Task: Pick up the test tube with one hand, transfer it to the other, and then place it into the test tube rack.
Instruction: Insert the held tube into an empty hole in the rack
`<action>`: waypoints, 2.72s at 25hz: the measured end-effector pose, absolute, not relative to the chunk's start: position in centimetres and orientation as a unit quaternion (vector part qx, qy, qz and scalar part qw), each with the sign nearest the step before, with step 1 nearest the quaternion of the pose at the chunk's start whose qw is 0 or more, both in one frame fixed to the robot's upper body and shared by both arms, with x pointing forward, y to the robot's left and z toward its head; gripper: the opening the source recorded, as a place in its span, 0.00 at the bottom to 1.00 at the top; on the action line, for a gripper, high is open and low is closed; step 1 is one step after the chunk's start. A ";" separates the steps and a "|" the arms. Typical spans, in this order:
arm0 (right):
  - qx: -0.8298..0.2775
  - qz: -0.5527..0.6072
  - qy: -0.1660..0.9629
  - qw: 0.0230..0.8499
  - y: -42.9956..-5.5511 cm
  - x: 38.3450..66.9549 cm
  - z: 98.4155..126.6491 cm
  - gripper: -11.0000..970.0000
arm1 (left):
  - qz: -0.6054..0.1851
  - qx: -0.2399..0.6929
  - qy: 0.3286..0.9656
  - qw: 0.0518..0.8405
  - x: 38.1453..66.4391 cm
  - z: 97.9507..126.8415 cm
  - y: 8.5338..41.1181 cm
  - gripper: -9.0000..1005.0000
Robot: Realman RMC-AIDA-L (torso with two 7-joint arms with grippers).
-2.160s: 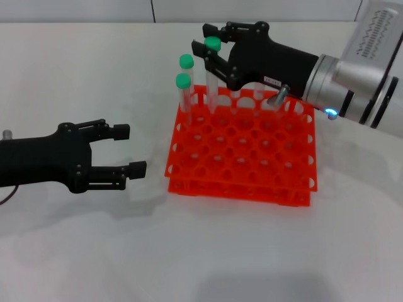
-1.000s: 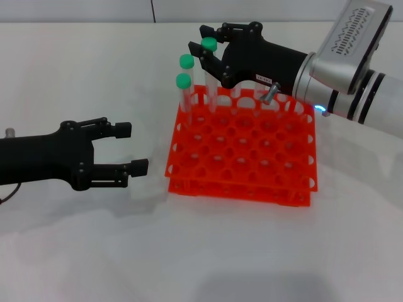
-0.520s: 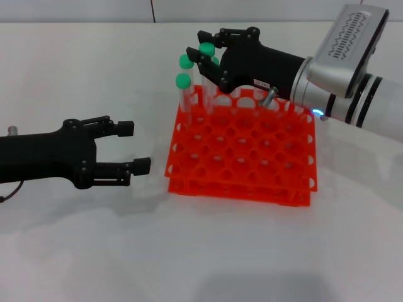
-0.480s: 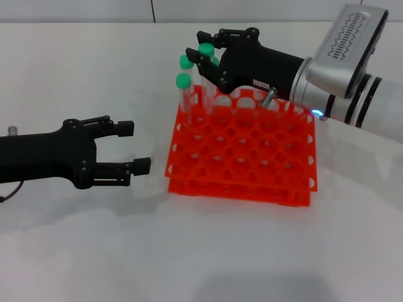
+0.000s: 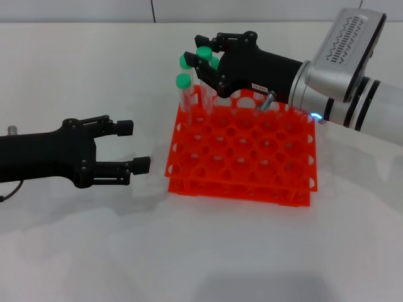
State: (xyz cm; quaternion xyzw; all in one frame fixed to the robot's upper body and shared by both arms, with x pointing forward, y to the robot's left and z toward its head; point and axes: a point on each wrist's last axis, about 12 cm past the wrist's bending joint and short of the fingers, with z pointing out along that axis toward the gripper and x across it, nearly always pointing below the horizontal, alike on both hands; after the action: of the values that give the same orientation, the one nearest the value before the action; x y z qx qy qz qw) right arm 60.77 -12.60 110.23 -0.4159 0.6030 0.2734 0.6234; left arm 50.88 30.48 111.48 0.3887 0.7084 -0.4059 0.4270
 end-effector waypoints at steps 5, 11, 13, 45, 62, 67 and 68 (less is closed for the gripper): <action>-0.415 0.274 0.603 0.623 -12.6 60.7 110.2 0.30 | -0.405 0.388 0.709 0.427 50.9 111.5 30.5 0.87; -0.414 0.275 0.604 0.623 -12.7 60.7 110.1 0.30 | -0.404 0.392 0.709 0.425 51.2 111.7 30.4 0.87; -0.414 0.274 0.605 0.622 -12.8 60.6 110.1 0.30 | -0.404 0.392 0.709 0.424 51.2 111.7 30.4 0.87; -0.405 0.274 0.623 0.610 -13.1 60.6 109.5 0.29 | -0.403 0.394 0.708 0.425 51.6 111.8 30.4 0.87; -0.397 0.269 0.635 0.605 -13.5 60.4 108.9 0.29 | -0.404 0.393 0.710 0.423 51.7 111.6 30.2 0.87; -0.393 0.273 0.638 0.603 -13.5 60.4 108.9 0.29 | -0.404 0.393 0.710 0.423 51.7 111.6 30.2 0.87; -0.391 0.275 0.640 0.602 -13.5 60.4 108.9 0.29 | -0.404 0.393 0.710 0.423 51.7 111.6 30.2 0.87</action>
State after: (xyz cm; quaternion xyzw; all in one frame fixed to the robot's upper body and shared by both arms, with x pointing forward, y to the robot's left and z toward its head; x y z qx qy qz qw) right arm 60.45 -13.53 108.93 -0.3911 0.6395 0.2754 0.6018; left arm 51.74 30.18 111.64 0.3931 0.7096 -0.4040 0.4227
